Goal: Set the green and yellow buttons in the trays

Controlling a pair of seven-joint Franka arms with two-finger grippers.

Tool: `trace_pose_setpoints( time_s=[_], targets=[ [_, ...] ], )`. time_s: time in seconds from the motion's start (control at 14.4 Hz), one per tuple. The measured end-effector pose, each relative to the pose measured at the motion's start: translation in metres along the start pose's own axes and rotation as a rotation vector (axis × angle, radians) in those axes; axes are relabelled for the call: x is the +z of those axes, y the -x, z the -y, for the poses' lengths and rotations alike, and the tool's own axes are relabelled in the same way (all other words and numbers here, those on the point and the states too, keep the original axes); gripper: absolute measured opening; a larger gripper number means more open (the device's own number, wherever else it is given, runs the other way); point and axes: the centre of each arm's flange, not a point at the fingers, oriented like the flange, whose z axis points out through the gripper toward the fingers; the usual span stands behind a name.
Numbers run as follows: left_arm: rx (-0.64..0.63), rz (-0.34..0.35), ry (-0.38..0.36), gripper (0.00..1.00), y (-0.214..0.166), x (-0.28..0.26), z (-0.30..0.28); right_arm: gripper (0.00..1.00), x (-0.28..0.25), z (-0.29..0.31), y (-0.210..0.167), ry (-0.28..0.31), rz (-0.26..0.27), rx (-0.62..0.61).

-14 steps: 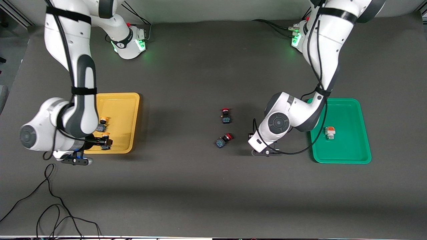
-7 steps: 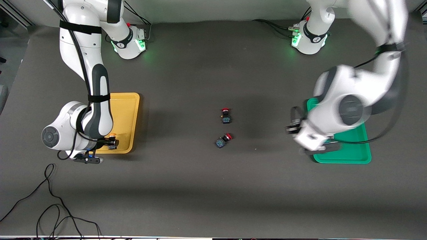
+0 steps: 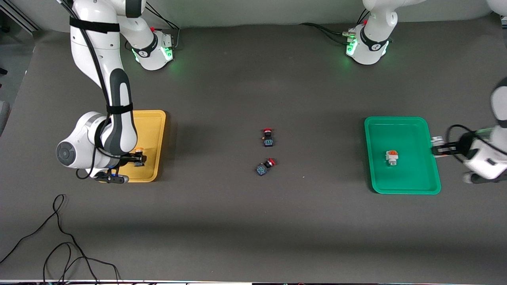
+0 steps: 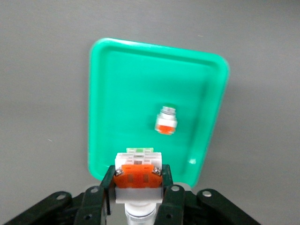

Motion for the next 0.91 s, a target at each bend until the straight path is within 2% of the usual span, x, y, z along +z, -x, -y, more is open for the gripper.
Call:
trace_pose_setpoints(
  time_s=[0.07, 0.14, 0.35, 0.49, 0.56, 0.7, 0.91],
  targets=[
    [0.006, -0.016, -0.006, 0.41, -0.004, 0.018, 0.009, 0.44, 0.003, 0.007, 0.004, 0.012, -0.012, -0.005],
    [0.015, -0.032, -0.018, 0.41, -0.008, 0.044, 0.013, 0.49, 0.006, 0.014, 0.007, 0.021, -0.019, -0.001],
    [0.046, -0.038, -0.031, 0.41, -0.005, 0.136, 0.008, 0.76, 0.000, 0.022, 0.008, 0.025, -0.039, 0.015],
    [0.044, -0.030, -0.024, 0.41, 0.001, 0.180, 0.014, 0.96, -0.017, 0.018, 0.006, 0.009, -0.051, 0.020],
    [0.042, -0.030, -0.021, 0.41, 0.002, 0.194, 0.017, 1.00, -0.032, 0.015, 0.004, -0.002, -0.047, 0.021],
    [0.040, -0.033, -0.015, 0.41, -0.001, 0.214, 0.020, 1.00, -0.079, 0.009, -0.003, -0.019, -0.038, 0.011],
    [0.039, -0.026, -0.014, 0.41, -0.002, 0.219, 0.022, 1.00, -0.167, 0.005, -0.008, -0.030, -0.061, -0.020]
  ],
)
